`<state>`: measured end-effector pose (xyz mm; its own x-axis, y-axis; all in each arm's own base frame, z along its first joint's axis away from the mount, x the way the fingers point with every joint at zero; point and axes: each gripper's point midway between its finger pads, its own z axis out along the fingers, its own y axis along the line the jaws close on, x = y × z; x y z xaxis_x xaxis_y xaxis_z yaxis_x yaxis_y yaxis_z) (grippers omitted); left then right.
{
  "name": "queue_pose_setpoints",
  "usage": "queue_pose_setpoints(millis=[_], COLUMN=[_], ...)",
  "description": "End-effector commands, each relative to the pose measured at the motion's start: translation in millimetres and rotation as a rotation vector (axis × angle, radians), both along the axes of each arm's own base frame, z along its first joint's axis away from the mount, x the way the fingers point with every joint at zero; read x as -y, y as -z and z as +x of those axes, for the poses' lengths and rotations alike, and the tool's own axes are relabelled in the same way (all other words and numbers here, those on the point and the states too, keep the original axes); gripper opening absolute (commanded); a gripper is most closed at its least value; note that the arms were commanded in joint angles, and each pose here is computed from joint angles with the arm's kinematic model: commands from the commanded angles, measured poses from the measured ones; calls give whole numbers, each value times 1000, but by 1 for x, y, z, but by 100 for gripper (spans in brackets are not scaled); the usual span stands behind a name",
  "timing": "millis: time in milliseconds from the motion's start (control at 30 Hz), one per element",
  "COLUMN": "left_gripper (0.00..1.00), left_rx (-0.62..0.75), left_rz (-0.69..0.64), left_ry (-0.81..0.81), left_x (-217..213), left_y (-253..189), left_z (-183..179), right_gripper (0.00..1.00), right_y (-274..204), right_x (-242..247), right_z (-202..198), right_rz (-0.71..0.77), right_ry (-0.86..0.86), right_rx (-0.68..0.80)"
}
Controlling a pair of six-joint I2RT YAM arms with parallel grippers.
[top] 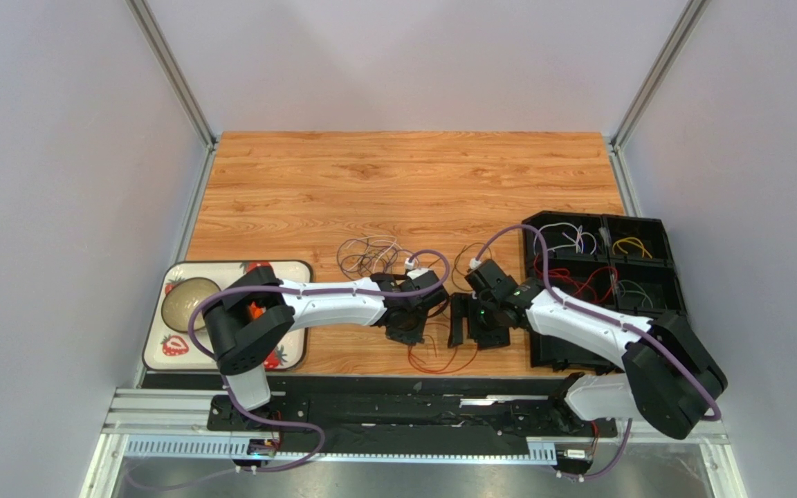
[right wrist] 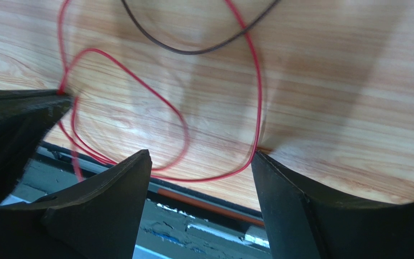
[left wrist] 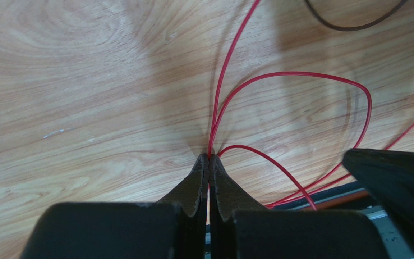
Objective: Untangle the cables
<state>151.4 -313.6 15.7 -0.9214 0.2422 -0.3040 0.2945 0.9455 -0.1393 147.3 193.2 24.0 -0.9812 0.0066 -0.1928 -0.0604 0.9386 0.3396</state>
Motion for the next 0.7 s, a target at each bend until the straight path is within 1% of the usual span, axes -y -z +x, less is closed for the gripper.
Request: queue_pose_setpoints(millis=[0, 67, 100, 133, 200, 233, 267, 367, 400, 467, 533, 667], left_gripper=[0, 0, 0, 0, 0, 0, 0, 0, 0, 0, 0, 0], left_rx=[-31, -28, -26, -29, -29, -29, -29, -31, -33, -33, -33, -36], left_rz=[-12, -22, -28, -29, -39, -41, -48, -54, -53, -57, -59, -74], left_ry=[-5, -1, 2, 5, 8, 7, 8, 8, 9, 6, 5, 3], left_x=[4, 6, 7, 7, 8, 8, 10, 10, 9, 8, 6, 7], left_y=[18, 17, 17, 17, 17, 17, 16, 17, 17, 17, 18, 18], left_z=[-7, -7, -6, -7, -8, -7, -7, -8, -9, -9, -10, -12], right_gripper=[75, 73, 70, 67, 63, 62, 60, 50, 43, 37, 36, 27], right_y=[-2, 0, 0, 1, 0, 3, 5, 18, 20, 24, 26, 29], right_x=[-10, -11, -9, -3, 1, 6, 8, 6, 5, 2, -3, -10], right_z=[18, 15, 17, 23, 22, 24, 25, 21, 20, 18, 17, 13], right_rz=[-49, -85, -116, -180, -271, -343, -364, -392, -393, -396, -376, -331], right_ry=[9, -11, -8, 5, -22, -26, -29, -38, -37, -33, -27, -19], right_rx=[86, 90, 110, 134, 179, 197, 199, 179, 174, 173, 169, 154])
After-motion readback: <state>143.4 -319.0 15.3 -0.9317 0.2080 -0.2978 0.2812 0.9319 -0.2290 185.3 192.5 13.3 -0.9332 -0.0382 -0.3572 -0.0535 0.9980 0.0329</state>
